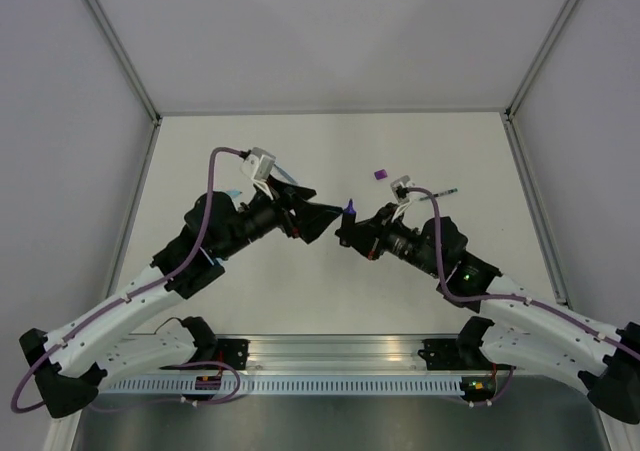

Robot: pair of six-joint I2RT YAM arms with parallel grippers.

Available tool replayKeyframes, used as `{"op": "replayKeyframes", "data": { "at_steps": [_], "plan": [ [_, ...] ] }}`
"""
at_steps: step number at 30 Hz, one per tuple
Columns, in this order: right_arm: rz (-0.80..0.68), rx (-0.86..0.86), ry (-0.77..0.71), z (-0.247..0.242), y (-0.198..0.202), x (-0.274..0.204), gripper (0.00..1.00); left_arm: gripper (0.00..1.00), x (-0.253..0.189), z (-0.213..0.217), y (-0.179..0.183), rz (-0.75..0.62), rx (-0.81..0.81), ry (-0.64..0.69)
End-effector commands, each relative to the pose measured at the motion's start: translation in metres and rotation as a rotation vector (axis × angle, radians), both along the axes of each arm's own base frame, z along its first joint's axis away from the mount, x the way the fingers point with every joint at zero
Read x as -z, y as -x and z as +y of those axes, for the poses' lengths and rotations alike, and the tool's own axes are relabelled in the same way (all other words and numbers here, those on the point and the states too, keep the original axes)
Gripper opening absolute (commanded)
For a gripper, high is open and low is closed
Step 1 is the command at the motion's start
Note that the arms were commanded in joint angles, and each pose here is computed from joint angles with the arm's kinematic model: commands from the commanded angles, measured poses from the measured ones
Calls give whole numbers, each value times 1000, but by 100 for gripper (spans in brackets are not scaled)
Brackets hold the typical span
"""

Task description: Insert the pens into the pen caps

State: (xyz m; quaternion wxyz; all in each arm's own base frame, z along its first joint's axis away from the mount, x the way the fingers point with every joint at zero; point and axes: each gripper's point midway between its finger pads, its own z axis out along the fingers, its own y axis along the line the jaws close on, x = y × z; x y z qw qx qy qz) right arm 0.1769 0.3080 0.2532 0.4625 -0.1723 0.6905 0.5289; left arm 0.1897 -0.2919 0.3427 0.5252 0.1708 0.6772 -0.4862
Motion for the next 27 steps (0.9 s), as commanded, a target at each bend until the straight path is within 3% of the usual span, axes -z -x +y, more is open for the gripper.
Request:
{"op": "replayKeyframes", "data": {
  "at_steps": [1,2,6,12,13,15,16,17,20,27],
  "plan": [
    [53,471,185,-71,-54,4,0,100,-15,25,-32,-46,-192,-123],
    [60,572,221,-90,-61,11,0,100,-20,23,-43,-67,-216,-157],
    [16,672,199,-121,-58,0,0,99,-8,14,-78,-54,-266,-261],
    [-69,657,20,-140,-37,-35,0,95,20,-26,-139,-9,-238,-381],
    [-74,659,11,-142,-35,-36,0,94,51,-37,-157,32,-229,-440],
    [-92,661,-22,-149,-30,-40,0,91,58,-45,-183,33,-229,-463],
    [-96,660,-35,-151,-28,-41,0,90,94,-57,-198,74,-199,-515],
    [-102,655,-47,-152,-26,-42,0,88,87,-67,-209,43,-168,-510],
    [-109,640,-73,-154,-20,-45,0,82,131,-92,-245,39,-124,-603],
    [-117,622,-73,-154,-17,-46,0,78,217,-127,-305,51,-108,-732]
  ]
}}
